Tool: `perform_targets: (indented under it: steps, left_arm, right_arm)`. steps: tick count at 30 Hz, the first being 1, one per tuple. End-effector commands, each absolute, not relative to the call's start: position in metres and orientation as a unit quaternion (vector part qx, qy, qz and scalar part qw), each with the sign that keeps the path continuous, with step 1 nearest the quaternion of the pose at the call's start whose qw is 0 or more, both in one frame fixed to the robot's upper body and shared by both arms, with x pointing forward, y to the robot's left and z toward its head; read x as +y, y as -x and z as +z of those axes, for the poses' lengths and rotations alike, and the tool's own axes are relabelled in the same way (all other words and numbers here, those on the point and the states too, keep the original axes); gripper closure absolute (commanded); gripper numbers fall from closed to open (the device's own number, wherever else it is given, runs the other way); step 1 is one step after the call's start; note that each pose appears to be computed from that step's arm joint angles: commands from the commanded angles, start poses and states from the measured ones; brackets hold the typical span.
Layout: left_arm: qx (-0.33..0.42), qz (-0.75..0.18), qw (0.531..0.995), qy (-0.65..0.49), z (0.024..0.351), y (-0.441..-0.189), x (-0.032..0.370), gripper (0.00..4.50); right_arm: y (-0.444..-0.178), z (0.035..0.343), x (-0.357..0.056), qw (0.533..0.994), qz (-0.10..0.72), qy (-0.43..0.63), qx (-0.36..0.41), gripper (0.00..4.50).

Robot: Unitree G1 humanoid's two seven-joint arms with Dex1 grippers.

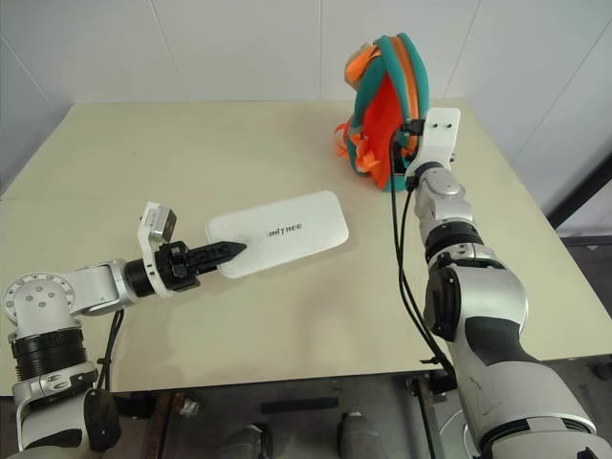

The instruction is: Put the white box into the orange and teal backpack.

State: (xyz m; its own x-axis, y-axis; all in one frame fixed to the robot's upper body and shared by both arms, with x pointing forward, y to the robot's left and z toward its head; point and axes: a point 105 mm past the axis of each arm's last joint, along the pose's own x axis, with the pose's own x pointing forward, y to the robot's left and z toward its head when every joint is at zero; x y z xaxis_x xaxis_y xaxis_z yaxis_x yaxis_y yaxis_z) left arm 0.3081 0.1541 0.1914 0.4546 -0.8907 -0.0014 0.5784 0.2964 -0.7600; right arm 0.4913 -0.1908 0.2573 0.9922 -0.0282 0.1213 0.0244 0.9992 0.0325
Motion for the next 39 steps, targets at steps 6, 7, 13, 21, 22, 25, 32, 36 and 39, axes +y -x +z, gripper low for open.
perform_targets:
  steps: [6, 7, 13, 21, 22, 25, 32, 36, 39]
  left_arm:
    - [0.194, -0.481, 0.784, 0.342, 0.204, -0.308, 0.157, 3.22]
    - [0.194, -0.480, 0.784, 0.342, 0.204, -0.308, 0.157, 3.22]
    - [0.194, -0.480, 0.785, 0.340, 0.204, -0.308, 0.157, 3.22]
    - [0.197, -0.481, 0.782, 0.343, 0.202, -0.308, 0.156, 3.22]
    - [0.199, -0.482, 0.781, 0.344, 0.201, -0.308, 0.156, 3.22]
    - [0.202, -0.486, 0.776, 0.348, 0.202, -0.310, 0.154, 3.22]
    - [0.210, -0.504, 0.759, 0.354, 0.206, -0.313, 0.148, 3.22]
    - [0.213, -0.509, 0.754, 0.357, 0.208, -0.315, 0.148, 3.22]
    - [0.216, -0.512, 0.751, 0.357, 0.209, -0.316, 0.148, 3.22]
  right_arm:
    - [-0.490, 0.286, -0.186, 0.995, -0.011, -0.009, -0.101, 3.84]
    - [-0.490, 0.287, -0.187, 0.995, -0.011, -0.010, -0.103, 4.14]
    - [-0.488, 0.299, -0.193, 0.992, -0.012, -0.021, -0.124, 4.50]
    - [-0.483, 0.308, -0.202, 0.988, 0.004, -0.025, -0.151, 4.50]
    - [-0.482, 0.308, -0.204, 0.988, 0.008, -0.023, -0.153, 4.50]
    - [-0.479, 0.306, -0.209, 0.987, 0.013, -0.014, -0.157, 4.50]
    - [-0.464, 0.292, -0.216, 0.987, 0.042, 0.005, -0.154, 4.50]
    - [-0.441, 0.287, -0.216, 0.986, 0.073, 0.009, -0.149, 4.50]
    - [-0.417, 0.281, -0.215, 0.985, 0.103, 0.028, -0.135, 4.50]
